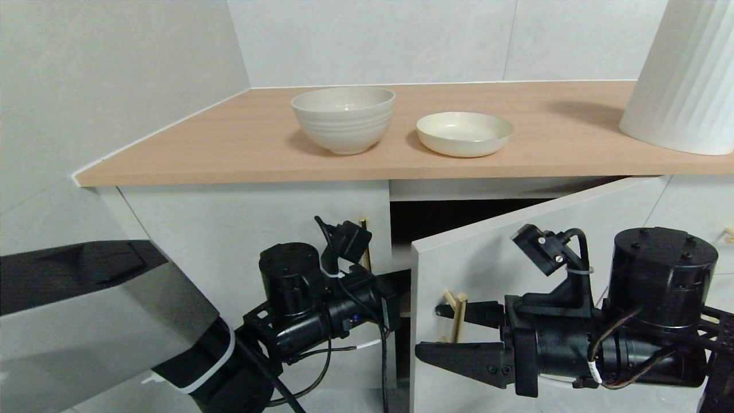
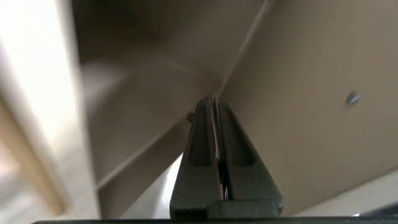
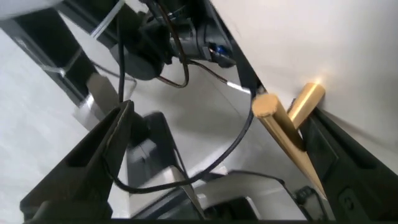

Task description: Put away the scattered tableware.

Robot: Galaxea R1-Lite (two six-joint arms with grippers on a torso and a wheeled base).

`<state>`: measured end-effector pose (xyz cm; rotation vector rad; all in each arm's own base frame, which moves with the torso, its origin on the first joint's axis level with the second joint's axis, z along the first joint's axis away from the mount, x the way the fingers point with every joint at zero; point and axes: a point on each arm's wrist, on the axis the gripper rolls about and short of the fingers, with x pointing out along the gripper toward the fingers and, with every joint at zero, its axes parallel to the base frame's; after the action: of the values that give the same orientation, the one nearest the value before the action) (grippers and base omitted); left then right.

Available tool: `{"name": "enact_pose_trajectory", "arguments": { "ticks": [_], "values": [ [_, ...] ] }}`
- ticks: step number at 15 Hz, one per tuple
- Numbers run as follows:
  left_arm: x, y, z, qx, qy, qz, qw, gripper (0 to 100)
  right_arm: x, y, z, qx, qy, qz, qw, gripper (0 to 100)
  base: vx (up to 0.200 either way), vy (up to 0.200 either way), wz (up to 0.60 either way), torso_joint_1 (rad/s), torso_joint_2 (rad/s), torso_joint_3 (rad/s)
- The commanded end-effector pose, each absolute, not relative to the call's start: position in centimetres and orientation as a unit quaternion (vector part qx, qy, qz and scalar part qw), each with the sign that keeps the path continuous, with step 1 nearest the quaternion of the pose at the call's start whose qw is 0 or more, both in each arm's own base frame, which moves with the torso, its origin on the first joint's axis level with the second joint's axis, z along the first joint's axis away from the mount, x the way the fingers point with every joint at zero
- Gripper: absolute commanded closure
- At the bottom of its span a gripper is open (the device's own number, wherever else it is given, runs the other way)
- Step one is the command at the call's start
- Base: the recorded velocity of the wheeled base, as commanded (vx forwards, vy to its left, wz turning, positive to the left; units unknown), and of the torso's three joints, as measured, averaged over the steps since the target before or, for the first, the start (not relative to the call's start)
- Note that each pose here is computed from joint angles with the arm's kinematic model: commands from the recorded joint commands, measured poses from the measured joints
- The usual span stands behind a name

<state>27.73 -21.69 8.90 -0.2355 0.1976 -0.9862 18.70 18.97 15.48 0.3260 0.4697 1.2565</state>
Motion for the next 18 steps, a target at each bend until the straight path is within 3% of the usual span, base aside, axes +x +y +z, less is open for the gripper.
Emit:
{"name": "enact_pose_trajectory", "arguments": {
  "ticks": [1, 8, 11, 15, 18],
  "values": [
    [27.7, -22.2, 8.0, -0.110, 0.105, -0.474, 0.867, 100, 18.7, 18.8, 15.2, 0.143, 0.214, 0.576, 0.776, 0, 0.000, 0.000, 0.00, 0.000, 0.00, 0.000],
    [26.3, -22.6, 9.4, -0.093, 0.074, -0.493, 0.862, 100, 19.9, 15.5, 14.9, 0.093, 0.171, 0.516, 0.834, 0, 0.000, 0.000, 0.00, 0.000, 0.00, 0.000],
    [25.9, -22.5, 10.5, -0.095, 0.059, -0.497, 0.860, 100, 18.1, 13.8, 15.0, 0.090, 0.169, 0.467, 0.863, 0, 0.000, 0.000, 0.00, 0.000, 0.00, 0.000],
    [25.6, -22.2, 12.2, -0.091, 0.067, -0.497, 0.861, 100, 15.4, 13.5, 15.9, 0.066, 0.177, 0.368, 0.911, 0, 0.000, 0.000, 0.00, 0.000, 0.00, 0.000],
    [24.7, -22.4, 13.6, -0.086, 0.090, -0.503, 0.855, 100, 12.6, 11.9, 17.8, 0.063, 0.190, 0.385, 0.901, 0, 0.000, 0.000, 0.00, 0.000, 0.00, 0.000]
  ]
}}
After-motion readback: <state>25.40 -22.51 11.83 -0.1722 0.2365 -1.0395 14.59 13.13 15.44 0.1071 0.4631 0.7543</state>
